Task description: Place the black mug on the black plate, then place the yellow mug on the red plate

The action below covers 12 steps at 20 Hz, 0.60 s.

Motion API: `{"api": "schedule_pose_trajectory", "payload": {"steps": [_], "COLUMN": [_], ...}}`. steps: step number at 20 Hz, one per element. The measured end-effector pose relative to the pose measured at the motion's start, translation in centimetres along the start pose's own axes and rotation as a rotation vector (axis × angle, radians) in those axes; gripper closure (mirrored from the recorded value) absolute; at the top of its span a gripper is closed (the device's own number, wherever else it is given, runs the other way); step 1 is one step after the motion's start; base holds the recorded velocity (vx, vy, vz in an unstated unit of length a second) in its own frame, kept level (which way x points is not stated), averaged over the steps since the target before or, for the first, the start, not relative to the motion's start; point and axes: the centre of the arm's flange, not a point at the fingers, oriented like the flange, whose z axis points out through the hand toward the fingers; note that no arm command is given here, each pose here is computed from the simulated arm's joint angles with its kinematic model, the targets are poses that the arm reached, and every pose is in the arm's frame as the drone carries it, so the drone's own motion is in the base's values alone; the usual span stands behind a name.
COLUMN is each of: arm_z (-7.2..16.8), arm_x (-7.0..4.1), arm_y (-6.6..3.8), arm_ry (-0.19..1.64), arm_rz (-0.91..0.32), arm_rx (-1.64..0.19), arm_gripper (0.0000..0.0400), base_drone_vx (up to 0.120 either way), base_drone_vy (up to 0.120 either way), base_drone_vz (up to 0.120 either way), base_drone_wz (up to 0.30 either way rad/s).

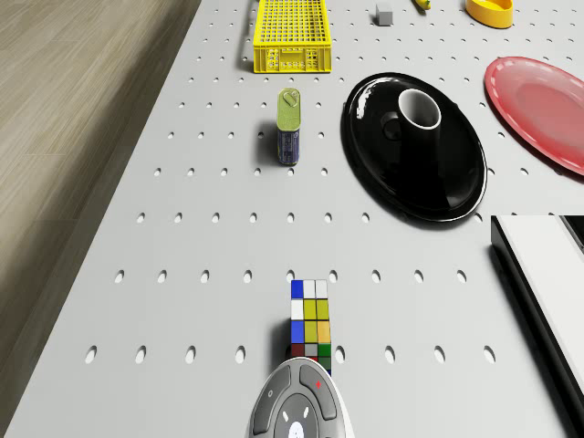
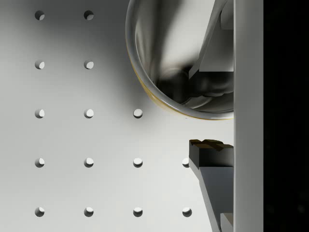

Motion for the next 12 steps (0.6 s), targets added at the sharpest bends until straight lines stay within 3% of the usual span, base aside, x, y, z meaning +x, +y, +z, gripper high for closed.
{"api": "schedule_pose_trajectory", "payload": {"steps": [5, 12], "arm_z": [-1.0, -3.1], "arm_x": [0.0, 0.0], "arm_y": [0.0, 0.0], "arm_ry": [0.0, 0.0], "arm_rz": [0.0, 0.0], "arm_rx": [0.0, 0.0], "arm_gripper": [0.0286, 0.0289], "base_drone_vx": [0.0, 0.0], "base_drone_vy": [0.0, 0.0], "base_drone_vz": [0.0, 0.114], "base_drone_wz": [0.0, 0.0]}}
